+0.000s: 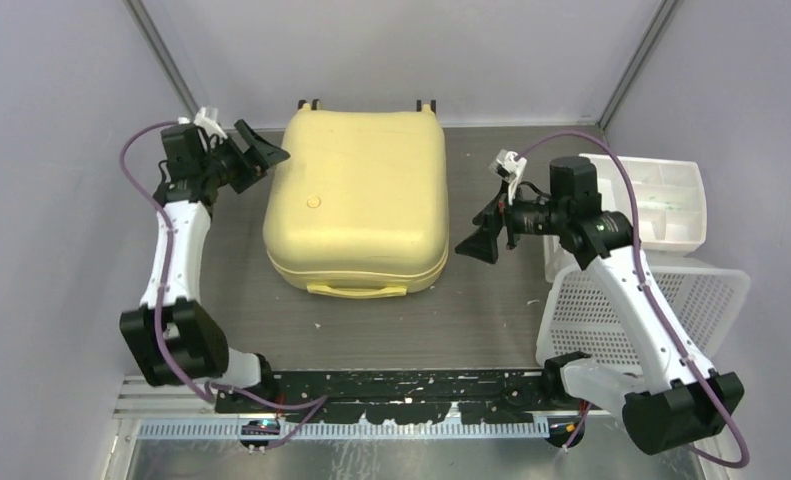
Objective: Open, take out, and arrange the luggage
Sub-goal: Adjust the luggage at the center of the board.
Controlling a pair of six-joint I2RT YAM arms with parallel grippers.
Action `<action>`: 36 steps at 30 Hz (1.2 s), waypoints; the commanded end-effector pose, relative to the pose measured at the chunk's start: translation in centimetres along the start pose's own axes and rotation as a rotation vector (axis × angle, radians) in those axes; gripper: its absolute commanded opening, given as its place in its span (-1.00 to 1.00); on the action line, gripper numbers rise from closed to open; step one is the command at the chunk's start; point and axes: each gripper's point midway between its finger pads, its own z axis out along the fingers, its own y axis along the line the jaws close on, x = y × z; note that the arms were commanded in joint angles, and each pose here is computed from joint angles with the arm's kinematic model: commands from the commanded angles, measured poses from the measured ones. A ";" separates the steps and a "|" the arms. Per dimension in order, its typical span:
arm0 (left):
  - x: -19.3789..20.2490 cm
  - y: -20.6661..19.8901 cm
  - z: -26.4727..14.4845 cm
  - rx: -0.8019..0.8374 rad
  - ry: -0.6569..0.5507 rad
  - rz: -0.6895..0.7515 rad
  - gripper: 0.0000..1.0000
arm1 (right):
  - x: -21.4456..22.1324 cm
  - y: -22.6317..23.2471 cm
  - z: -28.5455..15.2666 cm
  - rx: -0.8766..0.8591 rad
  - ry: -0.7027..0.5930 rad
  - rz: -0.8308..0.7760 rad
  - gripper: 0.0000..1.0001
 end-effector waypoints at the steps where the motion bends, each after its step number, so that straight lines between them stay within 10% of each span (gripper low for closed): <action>1: 1.3 -4.3 -6.8 0.034 -0.090 0.106 0.69 | 2.0 1.9 -0.7 -0.115 0.010 -0.137 0.99; 13: 14.2 -6.4 -16.7 0.156 -0.078 0.022 0.63 | 0.1 -2.8 -2.3 0.135 -0.165 0.078 0.99; 25: 12.0 -7.3 -16.4 0.117 -0.086 0.081 0.60 | -1.0 -3.0 -2.4 0.150 -0.210 0.250 0.87; 30: 9.0 -5.8 -13.6 0.041 -0.090 0.155 0.61 | -0.3 -4.2 -1.7 0.170 -0.175 0.291 0.55; 36: 5.8 -3.1 -9.9 -0.067 -0.093 0.220 0.59 | 0.5 -6.0 -0.3 0.170 -0.112 0.331 -0.41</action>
